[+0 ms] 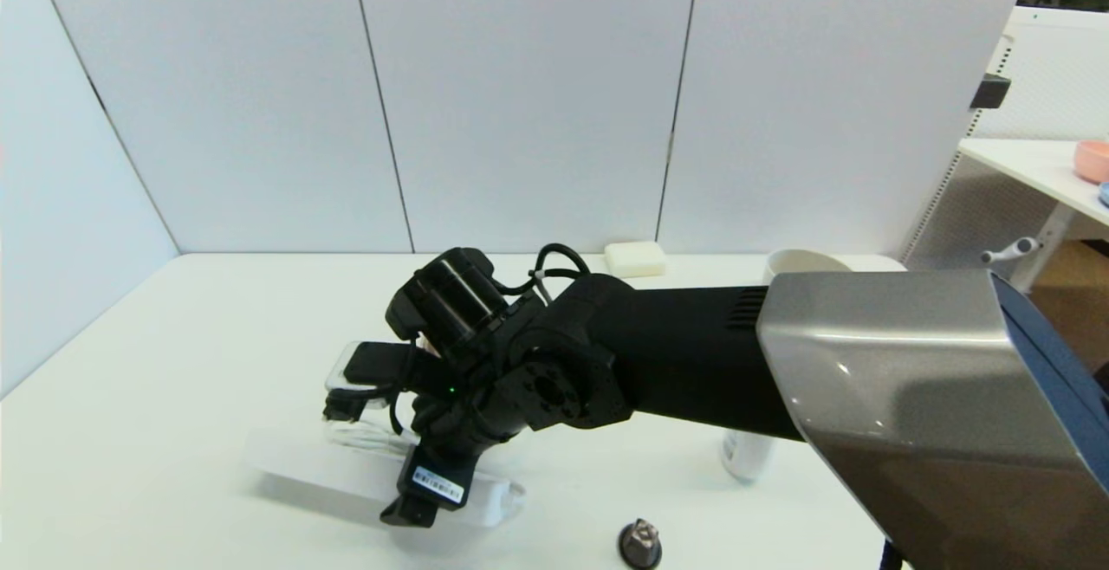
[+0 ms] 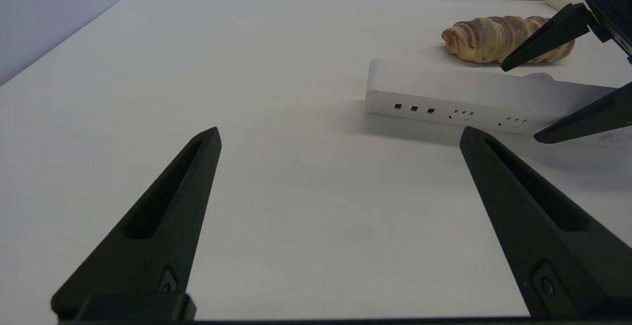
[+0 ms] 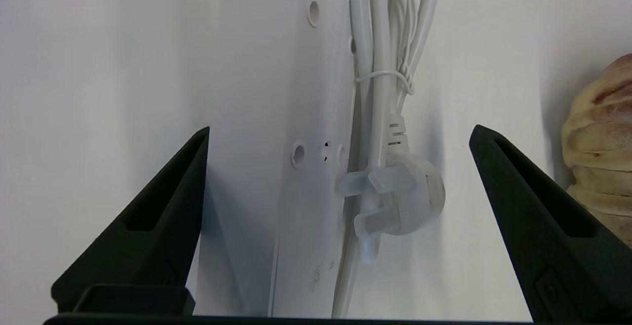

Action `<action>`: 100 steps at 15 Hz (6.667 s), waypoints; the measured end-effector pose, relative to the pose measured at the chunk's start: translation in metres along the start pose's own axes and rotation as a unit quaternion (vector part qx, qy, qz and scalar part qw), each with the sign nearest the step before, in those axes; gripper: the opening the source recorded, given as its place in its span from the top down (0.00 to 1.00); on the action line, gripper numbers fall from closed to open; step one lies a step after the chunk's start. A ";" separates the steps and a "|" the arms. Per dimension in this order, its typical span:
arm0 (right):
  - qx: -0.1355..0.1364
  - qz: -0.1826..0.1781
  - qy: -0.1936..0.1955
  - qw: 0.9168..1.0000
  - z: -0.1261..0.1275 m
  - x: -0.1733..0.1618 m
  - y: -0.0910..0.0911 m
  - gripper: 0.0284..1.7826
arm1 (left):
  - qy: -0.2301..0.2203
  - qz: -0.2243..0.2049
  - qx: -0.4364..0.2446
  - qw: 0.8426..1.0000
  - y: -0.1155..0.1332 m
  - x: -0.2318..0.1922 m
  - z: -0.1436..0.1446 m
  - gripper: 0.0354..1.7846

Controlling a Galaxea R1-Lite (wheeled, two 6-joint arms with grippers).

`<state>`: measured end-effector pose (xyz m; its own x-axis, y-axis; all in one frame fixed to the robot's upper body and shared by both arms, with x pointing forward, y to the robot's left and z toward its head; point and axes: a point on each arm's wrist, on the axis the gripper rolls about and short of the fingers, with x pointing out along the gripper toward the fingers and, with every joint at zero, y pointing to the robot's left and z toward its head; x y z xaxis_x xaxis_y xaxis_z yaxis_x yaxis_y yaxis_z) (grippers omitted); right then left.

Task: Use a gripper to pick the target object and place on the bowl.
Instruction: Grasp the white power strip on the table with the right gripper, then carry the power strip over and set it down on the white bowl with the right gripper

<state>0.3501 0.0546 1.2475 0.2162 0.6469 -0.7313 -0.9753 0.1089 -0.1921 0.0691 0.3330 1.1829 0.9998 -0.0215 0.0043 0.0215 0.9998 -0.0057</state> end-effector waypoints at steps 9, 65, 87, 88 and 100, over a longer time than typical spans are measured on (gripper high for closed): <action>-0.010 0.012 0.016 1.000 -0.003 0.005 0.005 0.04 | 0.000 0.000 0.000 1.000 0.000 0.000 0.000 0.04; 0.064 -0.194 -0.040 0.978 -0.047 -0.211 -0.109 0.66 | 0.000 0.000 0.000 1.000 0.000 0.000 0.000 0.04; 0.108 -0.257 0.123 0.952 -0.228 -0.368 -0.148 0.66 | 0.000 0.000 0.000 1.000 0.000 0.000 0.000 0.04; 0.108 -0.247 0.134 0.954 -0.234 -0.370 -0.146 0.66 | 0.000 0.000 0.000 1.000 0.000 0.000 0.000 0.04; 0.131 -0.215 0.094 0.963 -0.286 -0.351 -0.175 0.66 | 0.000 0.000 0.000 1.000 0.000 0.000 0.000 0.04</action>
<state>0.4576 -0.4069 1.3507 0.5831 0.3540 -0.7312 -0.7662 0.5387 -0.3503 0.0691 0.3330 1.1829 0.9998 -0.0215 0.0043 0.0215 0.9998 -0.0052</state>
